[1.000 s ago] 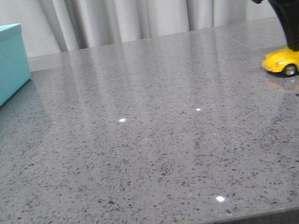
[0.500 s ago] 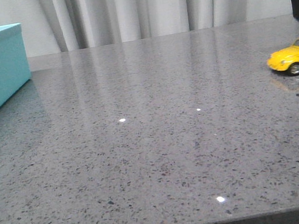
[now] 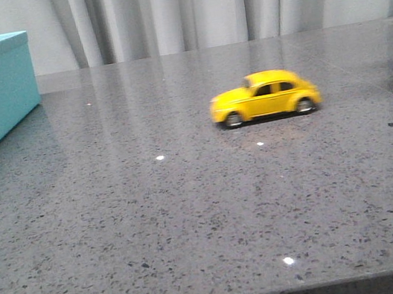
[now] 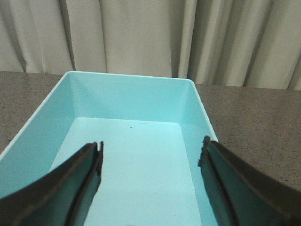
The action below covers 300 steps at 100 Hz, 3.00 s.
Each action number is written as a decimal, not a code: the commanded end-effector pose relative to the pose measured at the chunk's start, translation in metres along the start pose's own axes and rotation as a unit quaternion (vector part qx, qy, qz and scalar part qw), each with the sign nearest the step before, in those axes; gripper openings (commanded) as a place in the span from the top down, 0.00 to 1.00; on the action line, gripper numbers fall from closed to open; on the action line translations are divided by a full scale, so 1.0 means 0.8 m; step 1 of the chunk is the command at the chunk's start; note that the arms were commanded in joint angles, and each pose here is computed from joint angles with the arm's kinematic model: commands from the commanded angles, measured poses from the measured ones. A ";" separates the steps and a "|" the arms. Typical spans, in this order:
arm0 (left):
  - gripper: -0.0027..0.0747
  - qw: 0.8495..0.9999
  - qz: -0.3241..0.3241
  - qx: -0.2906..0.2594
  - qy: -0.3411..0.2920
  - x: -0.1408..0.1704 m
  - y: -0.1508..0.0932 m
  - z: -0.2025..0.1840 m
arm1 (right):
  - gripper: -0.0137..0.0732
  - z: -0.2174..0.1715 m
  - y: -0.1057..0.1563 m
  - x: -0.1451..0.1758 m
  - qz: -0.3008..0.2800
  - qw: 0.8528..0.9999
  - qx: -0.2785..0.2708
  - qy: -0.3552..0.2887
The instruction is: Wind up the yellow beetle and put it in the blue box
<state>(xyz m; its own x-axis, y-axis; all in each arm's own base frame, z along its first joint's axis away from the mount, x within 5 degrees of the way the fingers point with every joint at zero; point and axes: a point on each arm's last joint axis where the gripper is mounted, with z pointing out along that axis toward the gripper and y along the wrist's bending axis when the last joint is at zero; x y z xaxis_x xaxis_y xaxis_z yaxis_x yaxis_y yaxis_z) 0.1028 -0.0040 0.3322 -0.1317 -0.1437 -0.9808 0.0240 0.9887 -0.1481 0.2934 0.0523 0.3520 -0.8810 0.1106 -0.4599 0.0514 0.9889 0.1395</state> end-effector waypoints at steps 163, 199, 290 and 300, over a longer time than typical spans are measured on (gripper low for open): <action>0.38 0.754 0.449 0.377 0.296 -0.013 -0.146 0.227 | 0.21 -0.061 0.033 0.031 -0.045 0.987 -0.091 -0.122; 0.38 0.737 0.443 0.384 0.336 0.020 -0.147 0.252 | 0.21 -0.068 0.032 0.033 -0.045 0.986 -0.095 -0.132; 0.80 0.733 0.445 0.381 0.346 0.033 -0.148 0.269 | 0.21 -0.068 0.032 0.033 -0.045 0.986 -0.094 -0.132; 0.82 0.739 0.441 0.384 0.335 0.018 -0.153 0.269 | 0.21 -0.068 0.032 0.033 -0.045 0.986 -0.094 -0.132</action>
<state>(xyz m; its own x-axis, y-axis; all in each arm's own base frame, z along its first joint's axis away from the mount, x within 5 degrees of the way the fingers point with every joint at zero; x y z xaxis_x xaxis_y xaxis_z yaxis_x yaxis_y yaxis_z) 0.3124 -0.1305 0.2767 -0.2192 0.8832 -0.4147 0.9342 0.3126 0.1720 0.2498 0.0764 0.3726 -0.7907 0.0596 -0.6094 -0.1016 0.9687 0.2266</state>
